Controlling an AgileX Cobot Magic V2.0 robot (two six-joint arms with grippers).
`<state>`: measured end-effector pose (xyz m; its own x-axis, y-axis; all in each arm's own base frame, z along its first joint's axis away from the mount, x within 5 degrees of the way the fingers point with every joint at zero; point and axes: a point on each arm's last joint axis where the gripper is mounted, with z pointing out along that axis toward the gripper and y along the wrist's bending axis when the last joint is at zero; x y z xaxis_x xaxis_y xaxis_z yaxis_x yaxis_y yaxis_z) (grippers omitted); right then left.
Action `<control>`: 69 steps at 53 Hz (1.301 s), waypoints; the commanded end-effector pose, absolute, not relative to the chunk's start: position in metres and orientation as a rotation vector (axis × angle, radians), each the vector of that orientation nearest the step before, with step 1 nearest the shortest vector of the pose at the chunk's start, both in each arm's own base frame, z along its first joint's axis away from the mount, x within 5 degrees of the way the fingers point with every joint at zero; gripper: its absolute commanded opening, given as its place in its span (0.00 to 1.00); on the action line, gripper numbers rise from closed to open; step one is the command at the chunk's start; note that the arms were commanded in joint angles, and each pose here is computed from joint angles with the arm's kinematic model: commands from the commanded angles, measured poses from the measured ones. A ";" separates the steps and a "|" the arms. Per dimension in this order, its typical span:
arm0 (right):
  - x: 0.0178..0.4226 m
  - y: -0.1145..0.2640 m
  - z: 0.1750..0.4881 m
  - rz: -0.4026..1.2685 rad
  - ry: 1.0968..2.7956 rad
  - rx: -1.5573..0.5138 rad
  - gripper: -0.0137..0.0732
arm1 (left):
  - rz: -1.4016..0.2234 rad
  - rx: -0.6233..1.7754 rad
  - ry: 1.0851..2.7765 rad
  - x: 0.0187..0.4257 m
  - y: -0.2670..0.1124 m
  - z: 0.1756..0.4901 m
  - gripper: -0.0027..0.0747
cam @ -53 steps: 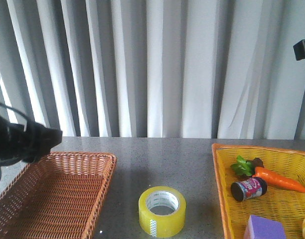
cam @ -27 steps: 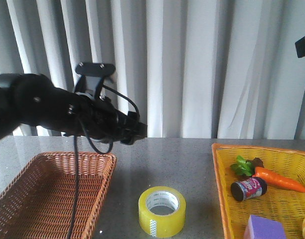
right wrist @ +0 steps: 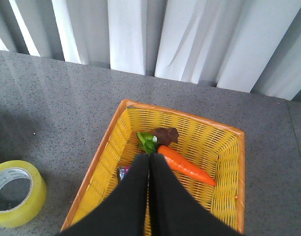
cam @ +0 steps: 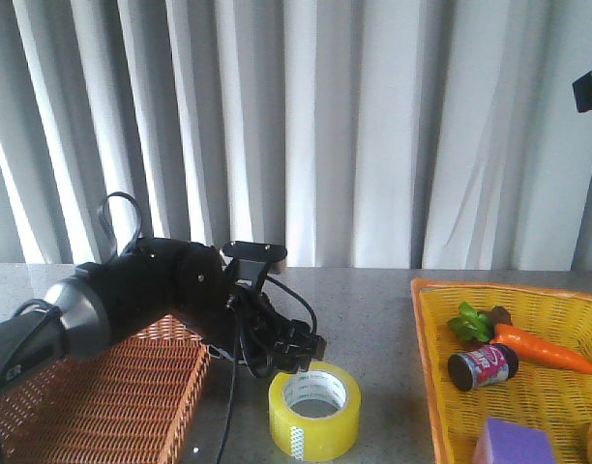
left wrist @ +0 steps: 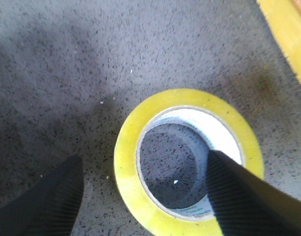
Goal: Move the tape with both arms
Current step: 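Move the left gripper over the tape roll and lower onto its rim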
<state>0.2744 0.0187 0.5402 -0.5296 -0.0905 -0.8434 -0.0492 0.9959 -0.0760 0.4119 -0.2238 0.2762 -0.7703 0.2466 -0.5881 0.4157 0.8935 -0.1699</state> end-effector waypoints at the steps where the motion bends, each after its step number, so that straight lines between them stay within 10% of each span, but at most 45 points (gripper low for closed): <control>1: 0.260 0.016 0.558 -0.057 2.029 -0.088 0.15 | -0.444 0.435 2.361 0.409 -0.225 0.311 0.68; 50: 0.260 0.016 0.558 -0.057 2.029 -0.088 0.15 | -0.401 0.468 2.542 0.426 -0.235 0.262 0.66; 69: 0.260 0.016 0.558 -0.057 2.029 -0.088 0.15 | -0.435 0.339 2.564 0.428 -0.233 0.263 0.35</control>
<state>0.2743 0.0187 0.5400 -0.5318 -0.0905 -0.8420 -0.0492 0.9959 -0.0760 0.4299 -0.2339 0.2209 -0.8821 0.2032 -0.4250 0.3136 0.9265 -0.2078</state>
